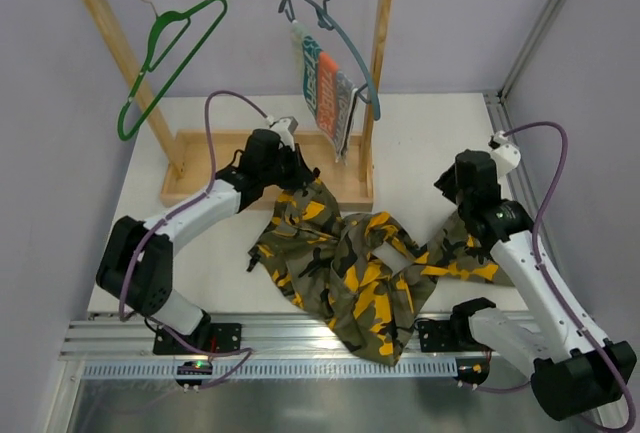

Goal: Place the trousers on the hanger
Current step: Move the trousers to the center of the board

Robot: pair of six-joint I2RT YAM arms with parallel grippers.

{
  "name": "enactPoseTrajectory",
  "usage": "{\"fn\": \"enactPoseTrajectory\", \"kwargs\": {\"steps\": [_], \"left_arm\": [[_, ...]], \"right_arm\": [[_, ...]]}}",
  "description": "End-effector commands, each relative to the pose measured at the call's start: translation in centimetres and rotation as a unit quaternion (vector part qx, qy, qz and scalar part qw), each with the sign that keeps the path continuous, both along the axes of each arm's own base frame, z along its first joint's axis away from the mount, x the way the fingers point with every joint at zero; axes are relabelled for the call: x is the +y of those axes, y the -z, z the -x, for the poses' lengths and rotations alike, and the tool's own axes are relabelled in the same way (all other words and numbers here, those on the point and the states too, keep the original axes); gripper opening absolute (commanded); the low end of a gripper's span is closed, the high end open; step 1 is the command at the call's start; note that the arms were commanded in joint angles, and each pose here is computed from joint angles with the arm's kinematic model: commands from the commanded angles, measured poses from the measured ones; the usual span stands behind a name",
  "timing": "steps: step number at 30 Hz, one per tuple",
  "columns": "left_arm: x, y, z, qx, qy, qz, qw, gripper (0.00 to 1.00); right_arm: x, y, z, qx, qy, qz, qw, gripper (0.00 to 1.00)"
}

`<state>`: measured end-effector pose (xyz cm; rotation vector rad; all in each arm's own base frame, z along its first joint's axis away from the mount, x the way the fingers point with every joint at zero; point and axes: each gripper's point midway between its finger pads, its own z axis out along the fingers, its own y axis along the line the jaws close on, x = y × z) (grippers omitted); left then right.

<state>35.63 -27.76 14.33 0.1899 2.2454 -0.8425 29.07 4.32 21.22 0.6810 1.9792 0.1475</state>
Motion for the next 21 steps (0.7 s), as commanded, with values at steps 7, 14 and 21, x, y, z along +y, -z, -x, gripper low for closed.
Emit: {"fn": "enactPoseTrajectory", "kwargs": {"steps": [7, 14, 21], "left_arm": [[8.8, -6.3, 0.6, -0.07, -0.194, -0.062, 0.977, 0.0], [13.3, -9.6, 2.7, -0.1, -0.269, -0.081, 0.955, 0.0], [13.6, -9.7, 3.9, -0.101, -0.262, -0.069, 0.957, 0.0]], "right_arm": [[-6.1, 5.0, -3.1, 0.09, 0.106, -0.041, 0.989, 0.47], [-9.5, 9.2, -5.7, 0.161, 0.131, -0.043, 0.977, 0.47], [-11.8, 13.3, -7.9, 0.229, 0.169, -0.042, 0.958, 0.48]]}}
